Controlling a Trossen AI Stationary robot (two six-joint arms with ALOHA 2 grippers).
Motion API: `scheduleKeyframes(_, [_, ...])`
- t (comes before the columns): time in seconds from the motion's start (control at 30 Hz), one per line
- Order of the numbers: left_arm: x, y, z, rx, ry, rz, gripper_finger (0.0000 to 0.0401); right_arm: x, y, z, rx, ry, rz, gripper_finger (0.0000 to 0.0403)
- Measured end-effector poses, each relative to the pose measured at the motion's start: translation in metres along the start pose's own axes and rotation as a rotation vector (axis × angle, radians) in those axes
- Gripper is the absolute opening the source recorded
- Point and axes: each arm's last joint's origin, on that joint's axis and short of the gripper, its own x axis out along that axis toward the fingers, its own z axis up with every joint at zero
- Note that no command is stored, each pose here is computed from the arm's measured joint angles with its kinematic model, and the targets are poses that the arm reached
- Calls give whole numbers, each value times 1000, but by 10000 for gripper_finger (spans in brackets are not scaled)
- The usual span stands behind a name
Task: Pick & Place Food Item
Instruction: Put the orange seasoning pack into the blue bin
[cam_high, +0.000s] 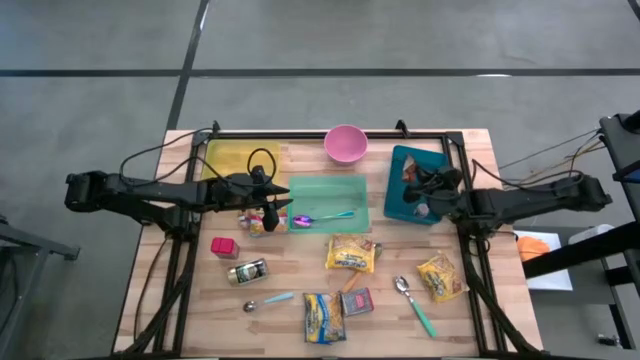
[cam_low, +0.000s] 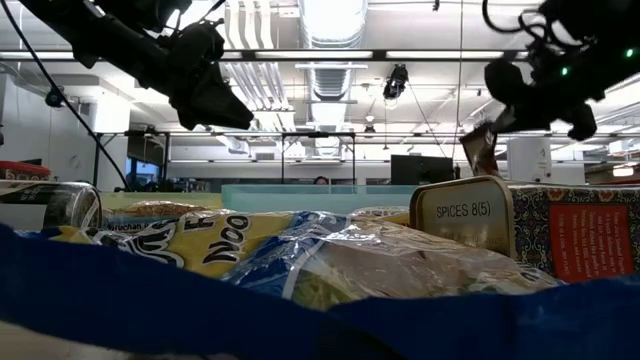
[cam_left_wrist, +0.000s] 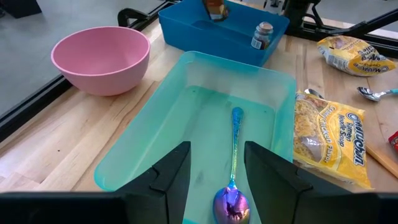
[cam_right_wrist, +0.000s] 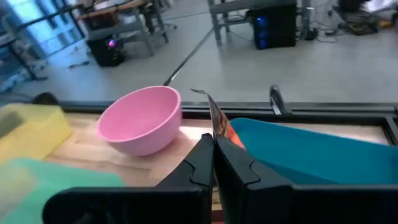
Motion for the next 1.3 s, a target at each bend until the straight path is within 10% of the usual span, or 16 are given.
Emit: scheduleKeyframes(1.3, [0, 0, 0, 6, -5, 0, 159, 64, 9, -40, 46, -35, -171, 8])
